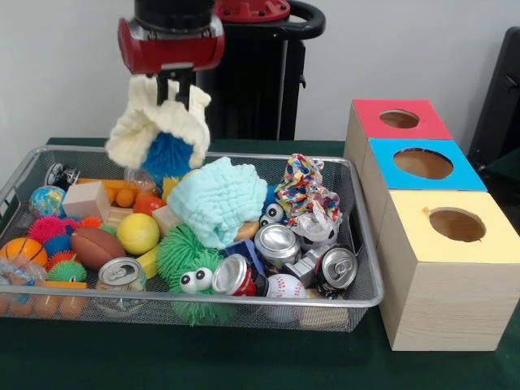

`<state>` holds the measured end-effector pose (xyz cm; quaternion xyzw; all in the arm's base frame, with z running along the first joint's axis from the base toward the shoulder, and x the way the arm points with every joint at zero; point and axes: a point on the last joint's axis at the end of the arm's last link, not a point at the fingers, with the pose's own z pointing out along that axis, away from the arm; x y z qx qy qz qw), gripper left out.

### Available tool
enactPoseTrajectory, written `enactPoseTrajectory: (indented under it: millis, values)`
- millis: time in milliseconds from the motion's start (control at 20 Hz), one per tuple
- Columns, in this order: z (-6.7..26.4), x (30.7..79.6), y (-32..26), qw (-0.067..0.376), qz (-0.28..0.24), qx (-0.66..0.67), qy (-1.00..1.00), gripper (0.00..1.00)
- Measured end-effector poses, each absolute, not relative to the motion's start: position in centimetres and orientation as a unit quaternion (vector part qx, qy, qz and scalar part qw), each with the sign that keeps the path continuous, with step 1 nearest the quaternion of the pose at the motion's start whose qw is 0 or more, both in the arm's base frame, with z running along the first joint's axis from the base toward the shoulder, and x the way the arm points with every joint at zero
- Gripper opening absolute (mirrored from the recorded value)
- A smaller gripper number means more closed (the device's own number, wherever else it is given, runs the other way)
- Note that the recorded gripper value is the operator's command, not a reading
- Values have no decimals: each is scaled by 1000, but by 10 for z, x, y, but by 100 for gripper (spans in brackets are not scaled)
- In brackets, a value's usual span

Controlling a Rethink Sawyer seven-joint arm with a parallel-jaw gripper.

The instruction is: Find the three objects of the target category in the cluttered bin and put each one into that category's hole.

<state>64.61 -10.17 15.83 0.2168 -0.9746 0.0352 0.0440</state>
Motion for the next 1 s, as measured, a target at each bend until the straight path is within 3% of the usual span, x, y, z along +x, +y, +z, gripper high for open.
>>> enactPoseTrajectory:
  millis: [200,450,700,750,1000]
  values:
    - [110,651,-95,6,26,226,-974,0]
    - [33,654,-80,-80,22,246,-966,0]
    - [-4,648,-74,-125,23,251,-959,0]
    - [-13,646,-74,-135,24,253,-958,100]
    - [-21,644,-83,-159,38,249,-955,100]
